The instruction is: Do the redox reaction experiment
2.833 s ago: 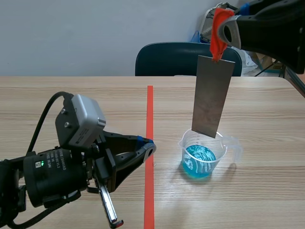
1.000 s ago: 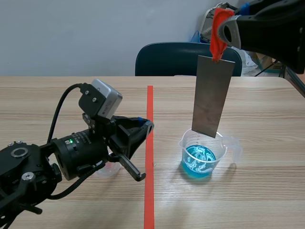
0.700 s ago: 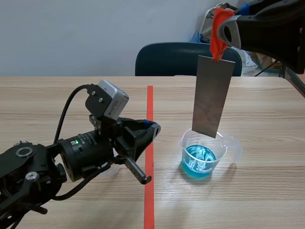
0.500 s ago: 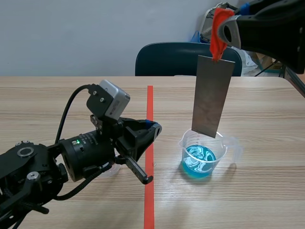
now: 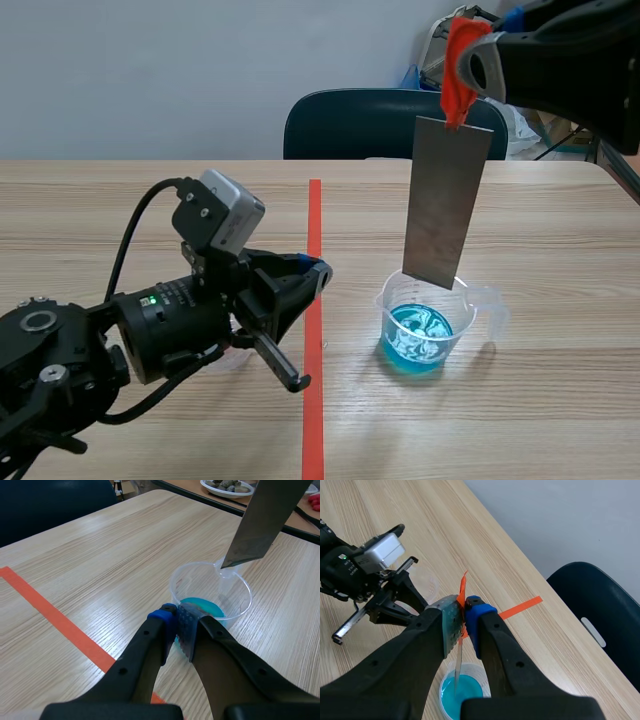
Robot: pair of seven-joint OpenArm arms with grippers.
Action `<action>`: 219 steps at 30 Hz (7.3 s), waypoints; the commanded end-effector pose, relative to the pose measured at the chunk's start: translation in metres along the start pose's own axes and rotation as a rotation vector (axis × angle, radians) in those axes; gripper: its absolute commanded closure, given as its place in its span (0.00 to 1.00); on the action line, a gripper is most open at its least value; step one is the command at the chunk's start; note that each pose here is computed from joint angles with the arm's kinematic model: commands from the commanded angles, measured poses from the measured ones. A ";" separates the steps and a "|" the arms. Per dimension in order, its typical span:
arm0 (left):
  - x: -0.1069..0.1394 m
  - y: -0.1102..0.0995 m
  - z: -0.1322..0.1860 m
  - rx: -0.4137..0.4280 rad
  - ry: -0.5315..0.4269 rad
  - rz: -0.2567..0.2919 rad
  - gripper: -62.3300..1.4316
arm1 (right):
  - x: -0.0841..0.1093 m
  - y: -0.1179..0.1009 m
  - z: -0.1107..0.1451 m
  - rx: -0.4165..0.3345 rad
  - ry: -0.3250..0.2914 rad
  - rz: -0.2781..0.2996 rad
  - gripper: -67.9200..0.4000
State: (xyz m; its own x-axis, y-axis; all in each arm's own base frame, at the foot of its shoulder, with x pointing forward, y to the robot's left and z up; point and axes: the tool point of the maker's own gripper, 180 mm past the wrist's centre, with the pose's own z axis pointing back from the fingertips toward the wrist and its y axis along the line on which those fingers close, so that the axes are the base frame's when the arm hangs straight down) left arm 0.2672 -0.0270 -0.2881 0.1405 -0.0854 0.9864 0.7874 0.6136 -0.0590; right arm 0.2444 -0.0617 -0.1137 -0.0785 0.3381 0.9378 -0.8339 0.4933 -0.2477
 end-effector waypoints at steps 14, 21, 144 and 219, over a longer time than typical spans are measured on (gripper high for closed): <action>0.044 -0.012 0.065 0.026 -0.119 -0.044 0.42 | 0.007 -0.002 0.002 0.000 -0.017 0.027 0.99; 0.055 -0.015 0.100 0.053 -0.222 -0.025 0.00 | 0.007 -0.002 0.002 0.000 -0.017 0.027 0.99; 0.013 0.008 0.225 0.319 0.028 -0.144 0.00 | 0.006 -0.002 0.002 0.000 -0.013 0.027 0.99; 0.012 0.008 0.225 0.316 0.034 -0.146 0.00 | 0.060 0.073 -0.161 0.391 -0.156 0.036 0.98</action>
State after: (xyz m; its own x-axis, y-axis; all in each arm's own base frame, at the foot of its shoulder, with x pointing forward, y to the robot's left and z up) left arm 0.1387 0.1567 -0.2510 0.0856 -0.2330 0.9687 0.5793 0.8027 0.1419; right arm 0.2666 0.1202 -0.1292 -0.1363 0.2412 0.9609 -0.9750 0.1392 -0.1732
